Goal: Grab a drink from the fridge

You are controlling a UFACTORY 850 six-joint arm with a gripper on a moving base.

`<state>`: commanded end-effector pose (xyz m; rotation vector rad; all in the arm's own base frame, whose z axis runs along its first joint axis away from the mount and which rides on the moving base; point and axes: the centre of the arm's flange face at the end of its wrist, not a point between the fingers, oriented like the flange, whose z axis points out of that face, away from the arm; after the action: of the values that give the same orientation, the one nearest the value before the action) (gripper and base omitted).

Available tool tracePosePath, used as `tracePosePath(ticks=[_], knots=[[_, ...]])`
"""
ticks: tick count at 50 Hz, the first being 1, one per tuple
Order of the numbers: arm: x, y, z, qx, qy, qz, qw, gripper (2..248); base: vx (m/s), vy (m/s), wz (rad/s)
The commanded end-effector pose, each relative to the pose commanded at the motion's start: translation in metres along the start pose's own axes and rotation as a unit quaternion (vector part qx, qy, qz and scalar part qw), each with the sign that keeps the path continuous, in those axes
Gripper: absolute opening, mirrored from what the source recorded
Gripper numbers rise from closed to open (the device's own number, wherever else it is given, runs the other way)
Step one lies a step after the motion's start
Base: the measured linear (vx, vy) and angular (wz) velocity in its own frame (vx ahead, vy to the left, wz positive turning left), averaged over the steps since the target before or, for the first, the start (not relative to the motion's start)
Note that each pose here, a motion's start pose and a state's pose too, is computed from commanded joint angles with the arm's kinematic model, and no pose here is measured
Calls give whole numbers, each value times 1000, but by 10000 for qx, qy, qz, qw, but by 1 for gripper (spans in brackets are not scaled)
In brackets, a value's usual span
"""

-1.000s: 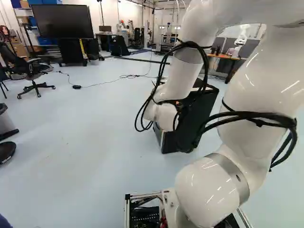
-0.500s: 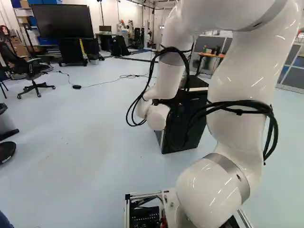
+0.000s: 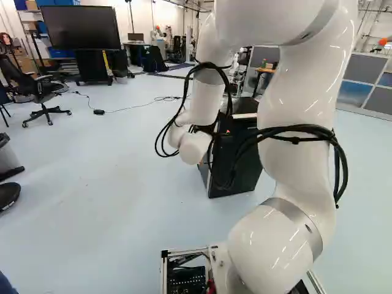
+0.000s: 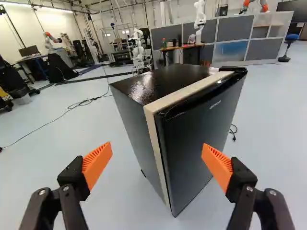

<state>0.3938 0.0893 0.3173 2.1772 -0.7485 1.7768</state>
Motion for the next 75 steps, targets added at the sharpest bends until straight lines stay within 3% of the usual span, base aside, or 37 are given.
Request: tracePosePath(ticks=[52, 75], knots=[[5, -17, 51, -407, 154, 267, 9987, 247, 0, 0, 0], [-17, -20, 69, -739, 61, 238, 9970, 247, 0, 0, 0]])
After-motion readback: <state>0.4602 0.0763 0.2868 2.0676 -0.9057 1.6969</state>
